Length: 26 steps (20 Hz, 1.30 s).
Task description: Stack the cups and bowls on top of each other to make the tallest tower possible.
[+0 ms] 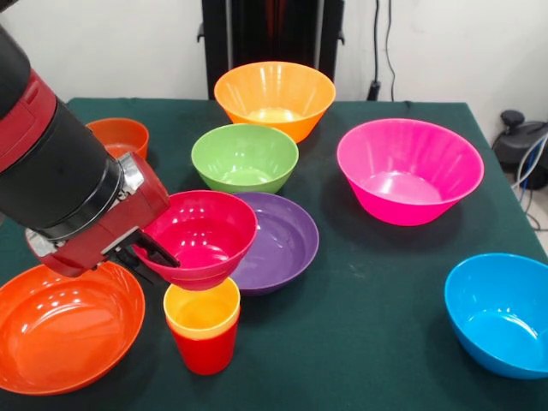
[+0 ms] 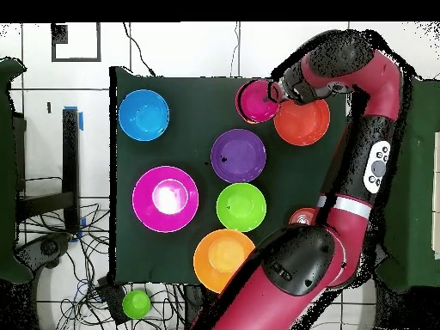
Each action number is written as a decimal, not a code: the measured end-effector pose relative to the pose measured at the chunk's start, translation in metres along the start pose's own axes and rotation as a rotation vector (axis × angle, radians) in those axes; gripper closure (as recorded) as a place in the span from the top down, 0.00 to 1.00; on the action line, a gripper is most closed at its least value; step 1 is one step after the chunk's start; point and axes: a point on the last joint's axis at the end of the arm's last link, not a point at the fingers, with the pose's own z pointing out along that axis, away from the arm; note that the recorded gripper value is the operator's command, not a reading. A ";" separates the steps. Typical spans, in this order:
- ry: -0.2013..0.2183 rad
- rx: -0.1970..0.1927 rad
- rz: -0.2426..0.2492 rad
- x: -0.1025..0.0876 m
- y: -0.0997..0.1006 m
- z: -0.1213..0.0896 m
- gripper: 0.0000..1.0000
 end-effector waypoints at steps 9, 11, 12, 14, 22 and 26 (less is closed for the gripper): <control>-0.001 -0.009 0.006 0.002 -0.005 0.017 0.00; -0.008 -0.005 0.008 0.002 -0.007 0.023 0.00; -0.011 -0.003 0.009 0.002 -0.008 0.025 0.00; -0.016 0.001 0.010 0.002 -0.010 0.029 0.00; -0.022 0.003 0.013 0.002 -0.013 0.038 0.00; -0.020 0.002 0.012 0.002 -0.013 0.039 0.00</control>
